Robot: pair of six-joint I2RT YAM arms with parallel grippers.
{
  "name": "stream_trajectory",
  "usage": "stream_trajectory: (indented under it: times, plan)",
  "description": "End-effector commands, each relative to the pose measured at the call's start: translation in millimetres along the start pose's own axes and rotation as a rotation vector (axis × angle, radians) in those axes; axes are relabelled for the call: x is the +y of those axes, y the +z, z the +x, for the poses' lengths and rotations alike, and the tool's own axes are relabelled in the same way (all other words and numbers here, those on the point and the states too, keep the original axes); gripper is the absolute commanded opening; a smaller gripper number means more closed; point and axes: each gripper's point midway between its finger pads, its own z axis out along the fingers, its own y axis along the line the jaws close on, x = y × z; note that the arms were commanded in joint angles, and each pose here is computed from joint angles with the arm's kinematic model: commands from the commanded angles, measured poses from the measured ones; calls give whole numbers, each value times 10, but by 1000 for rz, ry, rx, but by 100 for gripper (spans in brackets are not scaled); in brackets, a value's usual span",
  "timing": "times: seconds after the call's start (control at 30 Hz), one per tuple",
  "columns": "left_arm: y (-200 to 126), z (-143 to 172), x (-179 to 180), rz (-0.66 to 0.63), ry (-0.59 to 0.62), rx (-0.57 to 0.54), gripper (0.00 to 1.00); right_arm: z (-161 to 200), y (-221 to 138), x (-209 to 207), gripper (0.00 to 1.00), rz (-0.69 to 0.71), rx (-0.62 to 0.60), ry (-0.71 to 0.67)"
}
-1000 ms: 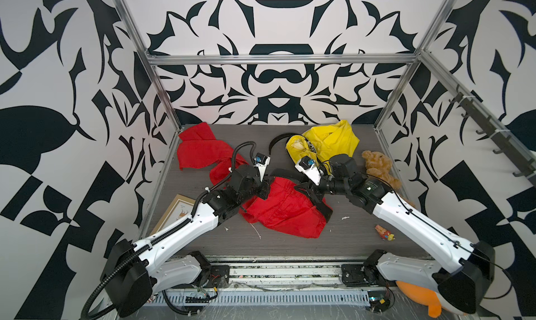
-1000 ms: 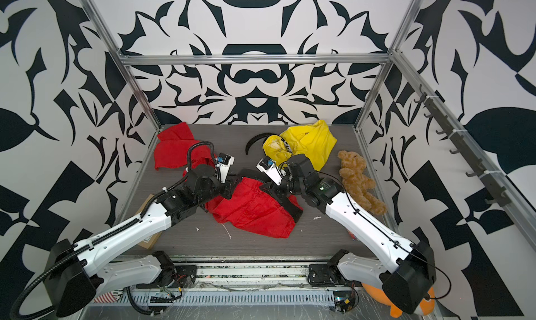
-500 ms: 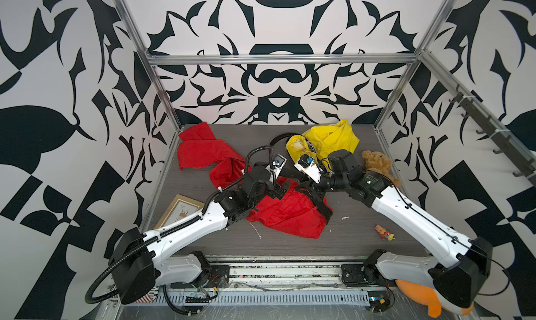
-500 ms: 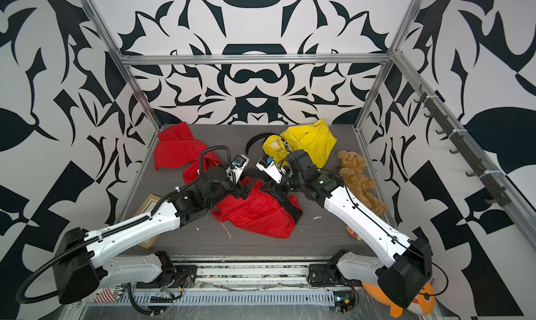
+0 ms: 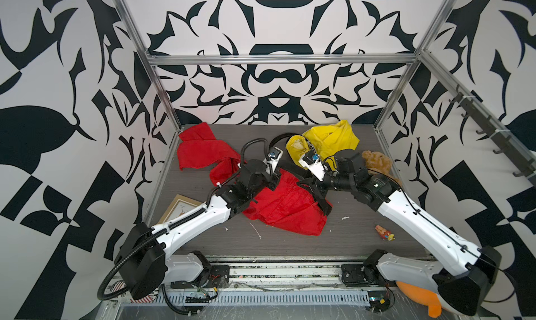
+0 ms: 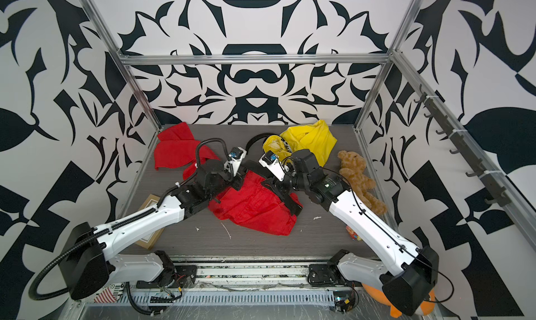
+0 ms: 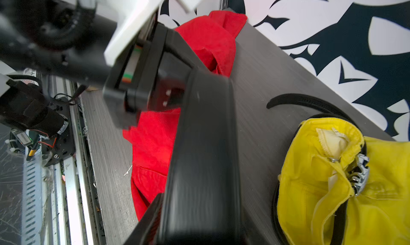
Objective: Remove the belt from the trousers
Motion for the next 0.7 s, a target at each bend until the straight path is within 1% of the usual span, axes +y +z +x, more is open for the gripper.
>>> stream_trajectory:
  times: [0.0, 0.1, 0.2, 0.3, 0.47, 0.57, 0.63, 0.67]
  plan:
    - [-174, 282, 837, -246, -248, 66, 0, -93, -260, -67, 0, 54, -48, 1]
    - [-279, 495, 1188, -302, -412, 104, 0, -70, -290, -139, 0, 75, -46, 12]
    - [-327, 791, 1418, -339, -575, 173, 0, -88, -317, -168, 0, 86, -56, 17]
    - [-304, 1076, 1516, -347, -708, 249, 0, -119, -321, -177, 0, 87, -66, 22]
    - [-216, 1413, 1558, -323, -906, 319, 0, -122, -312, -169, 0, 77, -60, 32]
    - [-172, 1484, 1556, -305, -969, 339, 0, -131, -327, -154, 0, 73, -61, 31]
    - [-144, 1387, 1517, -283, -915, 329, 0, -131, -327, -151, 0, 70, -59, 34]
    - [-143, 1308, 1486, -284, -866, 323, 1, -129, -323, -154, 0, 69, -57, 36]
